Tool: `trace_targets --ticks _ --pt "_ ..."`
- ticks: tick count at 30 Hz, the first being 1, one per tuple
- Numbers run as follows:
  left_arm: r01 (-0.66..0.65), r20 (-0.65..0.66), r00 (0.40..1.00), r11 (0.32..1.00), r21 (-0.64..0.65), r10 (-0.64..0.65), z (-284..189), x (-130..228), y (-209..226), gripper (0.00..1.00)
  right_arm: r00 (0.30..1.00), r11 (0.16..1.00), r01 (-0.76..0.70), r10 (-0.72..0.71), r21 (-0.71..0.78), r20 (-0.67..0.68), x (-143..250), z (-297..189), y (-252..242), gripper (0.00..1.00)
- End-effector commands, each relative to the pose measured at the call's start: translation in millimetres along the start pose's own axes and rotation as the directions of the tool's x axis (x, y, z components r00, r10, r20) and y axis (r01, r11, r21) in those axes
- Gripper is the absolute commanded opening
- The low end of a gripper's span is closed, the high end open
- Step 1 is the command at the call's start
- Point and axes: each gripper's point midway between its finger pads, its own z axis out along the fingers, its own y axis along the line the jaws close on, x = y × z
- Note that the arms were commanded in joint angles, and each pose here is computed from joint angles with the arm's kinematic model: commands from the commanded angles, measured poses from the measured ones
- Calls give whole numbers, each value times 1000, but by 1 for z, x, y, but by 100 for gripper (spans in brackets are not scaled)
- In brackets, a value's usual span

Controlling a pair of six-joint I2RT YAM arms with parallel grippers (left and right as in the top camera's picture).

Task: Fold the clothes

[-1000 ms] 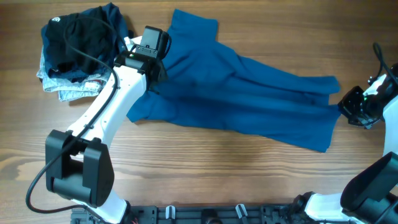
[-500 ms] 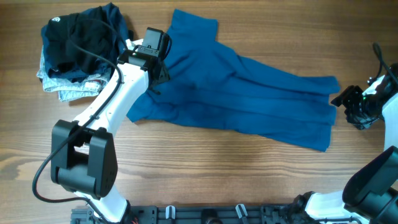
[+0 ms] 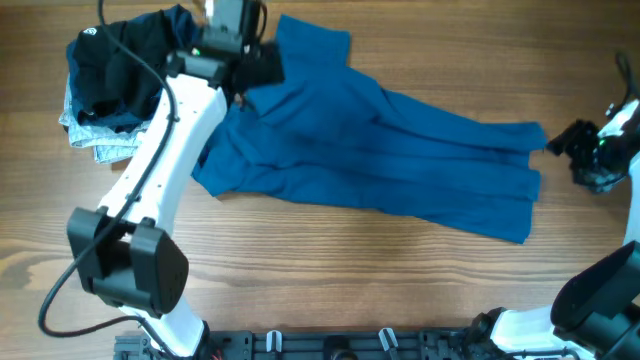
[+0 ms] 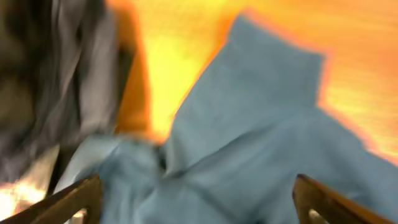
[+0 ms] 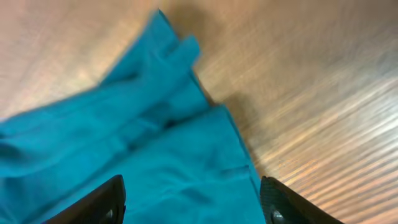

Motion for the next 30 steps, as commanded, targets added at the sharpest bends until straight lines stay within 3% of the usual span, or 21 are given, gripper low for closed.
trace_targets --ticks 1,6,11,17,30 --pt "-171 130 980 973 157 151 -28 -43 -33 100 995 992 89 -85 -90 53 -20 -20 23 70" --pt "-260 197 954 949 177 224 0 -63 -51 100 982 975 182 -175 -124 67 -21 -28 45 70" --pt "-349 152 932 927 140 328 81 -65 -63 100 966 958 260 -258 -124 32 -5 -24 63 70" --pt "-336 186 932 934 119 312 159 -67 -60 100 961 955 274 -277 -112 -17 9 -22 67 70" --pt "-307 235 936 934 183 262 237 -48 -61 99 961 956 272 -276 -108 -26 11 -22 66 70"
